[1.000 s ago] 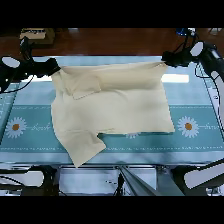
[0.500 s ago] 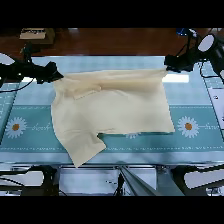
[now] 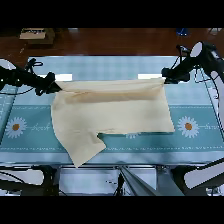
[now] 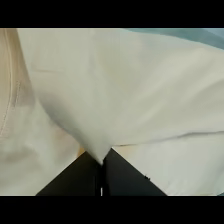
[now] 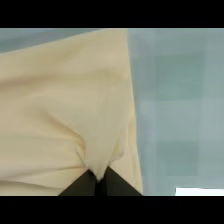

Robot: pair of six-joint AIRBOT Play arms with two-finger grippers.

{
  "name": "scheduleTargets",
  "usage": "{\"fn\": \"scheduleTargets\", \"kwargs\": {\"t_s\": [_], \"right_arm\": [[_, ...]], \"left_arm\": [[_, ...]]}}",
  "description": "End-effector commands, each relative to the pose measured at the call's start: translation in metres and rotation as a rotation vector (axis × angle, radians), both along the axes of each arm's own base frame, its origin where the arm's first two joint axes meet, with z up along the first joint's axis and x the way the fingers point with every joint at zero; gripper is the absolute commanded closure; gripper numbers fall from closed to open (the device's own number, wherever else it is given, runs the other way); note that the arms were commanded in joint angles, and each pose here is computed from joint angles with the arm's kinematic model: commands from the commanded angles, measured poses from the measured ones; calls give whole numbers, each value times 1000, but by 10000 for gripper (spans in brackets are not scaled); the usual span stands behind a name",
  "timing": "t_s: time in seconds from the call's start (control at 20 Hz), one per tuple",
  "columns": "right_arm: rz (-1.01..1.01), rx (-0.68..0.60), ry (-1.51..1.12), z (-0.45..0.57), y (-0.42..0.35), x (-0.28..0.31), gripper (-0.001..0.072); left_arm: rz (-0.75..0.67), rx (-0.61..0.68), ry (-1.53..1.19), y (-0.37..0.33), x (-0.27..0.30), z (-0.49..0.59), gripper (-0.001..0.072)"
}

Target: Fold the shirts.

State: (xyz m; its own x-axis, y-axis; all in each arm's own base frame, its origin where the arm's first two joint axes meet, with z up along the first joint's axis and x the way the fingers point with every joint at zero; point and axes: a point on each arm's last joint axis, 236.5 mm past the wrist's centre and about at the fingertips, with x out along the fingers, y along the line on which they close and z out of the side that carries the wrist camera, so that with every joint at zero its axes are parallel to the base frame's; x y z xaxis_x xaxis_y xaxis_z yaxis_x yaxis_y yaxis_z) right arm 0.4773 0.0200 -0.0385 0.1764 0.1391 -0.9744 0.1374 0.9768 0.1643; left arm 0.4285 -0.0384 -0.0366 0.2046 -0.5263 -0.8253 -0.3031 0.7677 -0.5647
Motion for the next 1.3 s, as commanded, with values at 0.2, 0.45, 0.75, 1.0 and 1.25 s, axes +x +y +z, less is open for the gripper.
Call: {"fn": "scheduleTargets", "kwargs": {"t_s": [0.2,0.45,0.75,1.0,1.25], "right_arm": [[199,-106,97,-4,-20,-27,403],[174,-71,257,49,-49,-98,335],[145,55,229,23,-42,-151,260],[62,93,162,20,-60,-173,254],[-91,163,56,37,-88,-168,254]], "left_arm": [[-106,-38,99,7,-34,-8,223],[-173,11,120,54,-117,27,224],[-39,-47,180,32,-230,-8,224],[-91,-100,255,5,-263,-27,223],[-155,-55,239,-7,-259,-40,223]]}}
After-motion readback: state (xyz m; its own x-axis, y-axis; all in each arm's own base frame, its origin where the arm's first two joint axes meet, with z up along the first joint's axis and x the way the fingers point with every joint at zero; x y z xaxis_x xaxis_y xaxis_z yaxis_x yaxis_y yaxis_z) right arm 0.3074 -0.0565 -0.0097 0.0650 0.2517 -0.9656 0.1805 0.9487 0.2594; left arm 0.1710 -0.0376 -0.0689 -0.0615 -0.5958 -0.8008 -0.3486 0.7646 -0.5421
